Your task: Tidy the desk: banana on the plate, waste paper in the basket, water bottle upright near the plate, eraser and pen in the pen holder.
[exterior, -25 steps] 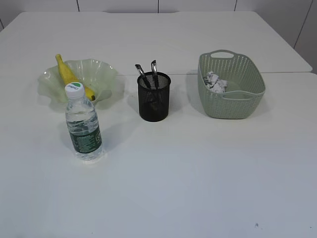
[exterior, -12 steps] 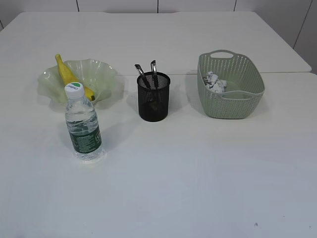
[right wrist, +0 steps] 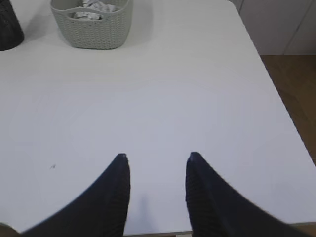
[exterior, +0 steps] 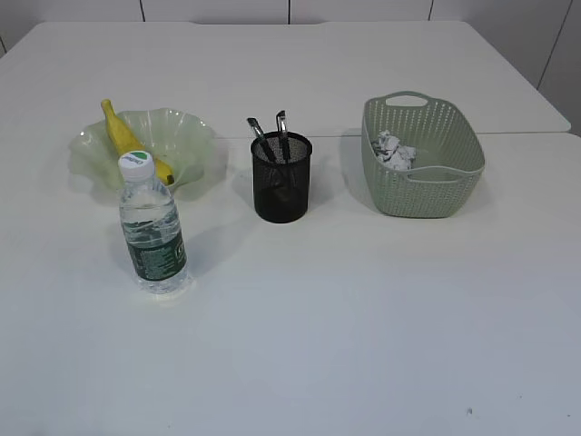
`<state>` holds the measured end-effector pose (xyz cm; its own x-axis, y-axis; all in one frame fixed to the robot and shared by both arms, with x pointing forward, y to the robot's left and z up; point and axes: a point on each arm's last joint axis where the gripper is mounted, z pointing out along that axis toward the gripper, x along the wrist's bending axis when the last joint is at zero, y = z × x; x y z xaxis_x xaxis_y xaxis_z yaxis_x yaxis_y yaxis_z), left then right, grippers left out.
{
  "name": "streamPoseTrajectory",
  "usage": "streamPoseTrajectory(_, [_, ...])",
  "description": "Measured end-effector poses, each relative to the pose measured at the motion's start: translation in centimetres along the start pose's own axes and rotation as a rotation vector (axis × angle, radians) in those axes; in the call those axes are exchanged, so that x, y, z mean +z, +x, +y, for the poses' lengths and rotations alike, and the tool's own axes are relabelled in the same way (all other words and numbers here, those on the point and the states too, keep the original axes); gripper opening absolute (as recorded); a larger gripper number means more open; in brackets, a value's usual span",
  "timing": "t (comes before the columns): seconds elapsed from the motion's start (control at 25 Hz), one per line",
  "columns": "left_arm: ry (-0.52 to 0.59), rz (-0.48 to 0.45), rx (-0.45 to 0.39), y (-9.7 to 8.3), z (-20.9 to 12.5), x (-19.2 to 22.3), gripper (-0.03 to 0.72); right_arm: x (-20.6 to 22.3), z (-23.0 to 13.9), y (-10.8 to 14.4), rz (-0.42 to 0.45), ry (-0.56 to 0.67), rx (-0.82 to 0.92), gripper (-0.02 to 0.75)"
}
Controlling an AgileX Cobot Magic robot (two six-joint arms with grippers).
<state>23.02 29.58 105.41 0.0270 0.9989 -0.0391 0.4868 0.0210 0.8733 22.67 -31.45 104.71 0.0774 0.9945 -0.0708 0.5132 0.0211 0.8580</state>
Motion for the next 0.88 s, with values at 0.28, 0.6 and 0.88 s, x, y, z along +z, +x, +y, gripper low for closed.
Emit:
streamPoseTrajectory(0.28, [0.000,0.000,0.000,0.0,0.0,0.0,0.341,-0.1,0.0,0.1,-0.042,0.003,0.025,0.286])
streamPoseTrajectory(0.6, [0.000,0.000,0.000,0.0,0.0,0.0,0.330,-0.1,0.0,0.2,-0.031,0.004,0.025,0.286])
streamPoseTrajectory(0.88, [0.000,0.004,0.002,0.0,0.0,0.0,0.328,-0.1,-0.1,1.2,0.090,0.004,-0.088,0.286])
